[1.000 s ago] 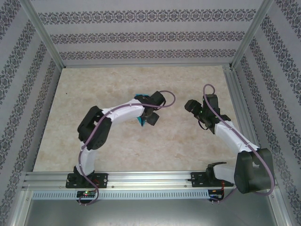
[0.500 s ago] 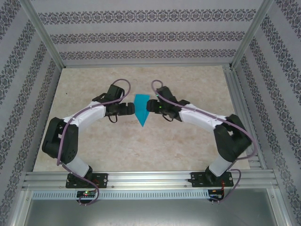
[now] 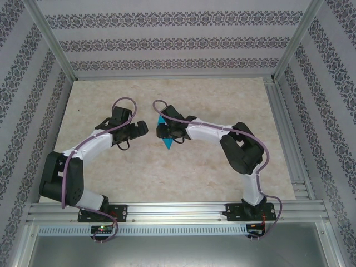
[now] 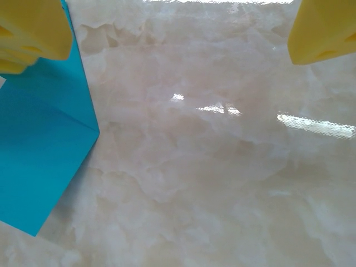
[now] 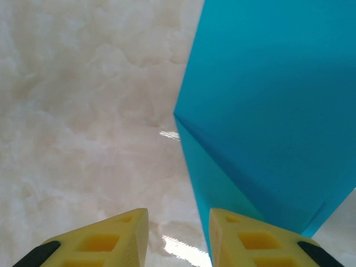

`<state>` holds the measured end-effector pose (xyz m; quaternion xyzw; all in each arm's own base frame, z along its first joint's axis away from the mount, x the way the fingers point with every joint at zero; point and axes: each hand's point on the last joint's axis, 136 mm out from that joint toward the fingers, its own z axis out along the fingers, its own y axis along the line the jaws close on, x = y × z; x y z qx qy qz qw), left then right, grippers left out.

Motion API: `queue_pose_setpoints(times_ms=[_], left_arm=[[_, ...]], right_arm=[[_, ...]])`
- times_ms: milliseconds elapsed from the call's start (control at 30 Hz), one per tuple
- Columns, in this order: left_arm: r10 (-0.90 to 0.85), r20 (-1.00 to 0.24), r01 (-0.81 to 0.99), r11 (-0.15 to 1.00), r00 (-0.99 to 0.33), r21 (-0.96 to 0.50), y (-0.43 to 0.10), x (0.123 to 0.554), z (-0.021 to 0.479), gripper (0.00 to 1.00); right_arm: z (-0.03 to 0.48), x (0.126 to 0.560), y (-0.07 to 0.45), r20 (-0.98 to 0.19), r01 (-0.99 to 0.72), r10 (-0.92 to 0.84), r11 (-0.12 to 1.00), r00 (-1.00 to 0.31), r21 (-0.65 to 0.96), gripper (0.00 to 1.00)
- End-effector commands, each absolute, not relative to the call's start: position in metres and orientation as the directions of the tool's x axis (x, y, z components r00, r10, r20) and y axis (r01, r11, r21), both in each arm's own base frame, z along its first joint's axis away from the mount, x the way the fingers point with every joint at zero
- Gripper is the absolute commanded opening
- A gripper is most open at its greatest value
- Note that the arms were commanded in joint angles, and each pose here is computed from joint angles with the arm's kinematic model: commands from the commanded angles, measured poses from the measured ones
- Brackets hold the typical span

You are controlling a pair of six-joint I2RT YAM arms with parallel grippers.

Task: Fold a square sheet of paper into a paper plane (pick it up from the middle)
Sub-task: Fold the wing for the fifth time at the center of the table.

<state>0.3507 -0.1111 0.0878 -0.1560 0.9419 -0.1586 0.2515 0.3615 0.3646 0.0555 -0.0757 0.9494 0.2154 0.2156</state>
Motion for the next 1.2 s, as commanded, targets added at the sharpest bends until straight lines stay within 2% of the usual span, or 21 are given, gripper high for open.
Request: queue_pose_setpoints(times_ms=[0,400,733,967,1167], left_arm=[[-0.416,-0.438,-0.216,0.874,-0.797,-0.435,-0.115,0.363,0.096,1.0],[-0.381,-0.388,-0.171,0.862,-0.839,-0.477,-0.132,0.366,0.086,1.0],[-0.329,-0.347,-0.089,0.826,-0.878,-0.557,-0.157,0.365,0.088,0.98],[-0.235,-0.305,0.002,0.789,-0.923,-0.615,-0.196,0.358,0.089,0.89],[-0.211,-0.241,0.016,0.722,-0.947,-0.692,-0.234,0.352,0.08,0.78]], right_arm=[[0.049,0.371,0.356,-0.429,-0.199,-0.034,0.917,-0.903,0.346,0.34],[0.012,0.369,0.321,-0.373,-0.147,-0.032,0.947,-0.927,0.285,0.34],[0.007,0.352,0.31,-0.325,-0.166,-0.046,0.922,-0.945,0.351,0.35],[0.009,0.323,0.304,-0.282,-0.181,-0.041,0.852,-0.958,0.491,0.36],[0.013,0.311,0.294,-0.272,-0.16,0.0,0.809,-0.962,0.565,0.36]])
